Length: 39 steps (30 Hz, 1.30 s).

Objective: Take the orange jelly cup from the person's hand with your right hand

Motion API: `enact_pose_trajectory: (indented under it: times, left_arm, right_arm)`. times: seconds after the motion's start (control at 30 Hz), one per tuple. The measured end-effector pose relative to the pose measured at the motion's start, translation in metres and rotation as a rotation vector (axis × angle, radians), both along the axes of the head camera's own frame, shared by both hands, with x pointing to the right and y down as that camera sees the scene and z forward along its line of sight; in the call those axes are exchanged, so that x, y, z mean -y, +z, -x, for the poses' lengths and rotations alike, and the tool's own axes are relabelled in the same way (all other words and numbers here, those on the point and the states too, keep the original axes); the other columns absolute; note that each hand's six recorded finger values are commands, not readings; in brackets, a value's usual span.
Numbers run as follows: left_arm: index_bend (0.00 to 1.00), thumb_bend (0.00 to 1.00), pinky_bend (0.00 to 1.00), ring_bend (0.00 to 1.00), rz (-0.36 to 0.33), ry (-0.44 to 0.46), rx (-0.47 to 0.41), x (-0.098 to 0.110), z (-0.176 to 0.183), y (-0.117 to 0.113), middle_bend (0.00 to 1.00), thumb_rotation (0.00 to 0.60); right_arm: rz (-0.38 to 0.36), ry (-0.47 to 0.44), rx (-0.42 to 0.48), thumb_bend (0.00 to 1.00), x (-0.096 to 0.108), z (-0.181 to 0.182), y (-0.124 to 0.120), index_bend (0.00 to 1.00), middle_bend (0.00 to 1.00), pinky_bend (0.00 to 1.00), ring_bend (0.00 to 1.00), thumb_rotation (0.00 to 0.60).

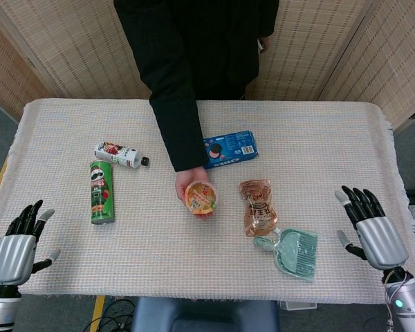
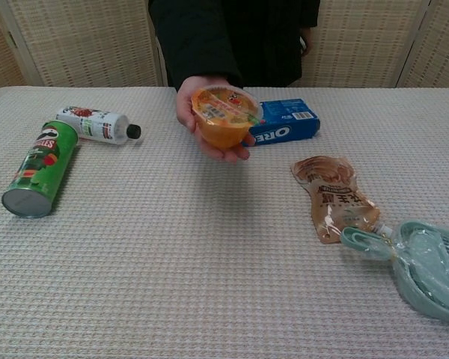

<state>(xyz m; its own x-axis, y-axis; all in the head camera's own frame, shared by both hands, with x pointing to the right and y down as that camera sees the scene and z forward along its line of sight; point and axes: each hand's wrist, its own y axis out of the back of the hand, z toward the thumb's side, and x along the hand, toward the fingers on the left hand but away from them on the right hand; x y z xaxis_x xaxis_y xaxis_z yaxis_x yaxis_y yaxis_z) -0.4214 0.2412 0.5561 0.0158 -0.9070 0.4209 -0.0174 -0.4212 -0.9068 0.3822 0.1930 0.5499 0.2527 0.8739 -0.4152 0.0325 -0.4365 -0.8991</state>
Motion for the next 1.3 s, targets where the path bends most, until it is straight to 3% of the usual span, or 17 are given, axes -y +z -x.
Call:
enact_pose_trajectory:
  times: [0.37,0.7,0.93,1.3]
  left_arm:
    - [0.18,0.22,0.21,0.05,0.003,-0.023,-0.004,-0.004,0.007,-0.002,0.04,0.6]
    - [0.18,0.22,0.21,0.05,0.008,-0.035,-0.001,-0.007,0.013,-0.003,0.04,0.6]
    - [0.19,0.22,0.21,0.05,0.011,-0.045,0.006,-0.009,0.018,-0.005,0.04,0.6]
    - [0.2,0.22,0.21,0.05,0.009,-0.046,0.013,-0.008,0.02,-0.009,0.04,0.6]
  right_arm:
    - [0.05,-0.248,0.072,0.17,0.029,0.081,0.017,0.0,0.0,0.0,0.0,0.6]
    - [0.12,-0.457,0.182,0.21,0.069,0.196,0.043,0.0,0.0,0.0,0.0,0.6]
    - [0.149,-0.507,0.23,0.22,0.092,0.258,0.053,0.0,0.0,0.0,0.0,0.6]
    - [0.194,-0.52,0.22,0.27,0.11,0.304,0.07,0.0,0.03,0.03,0.0,0.6]
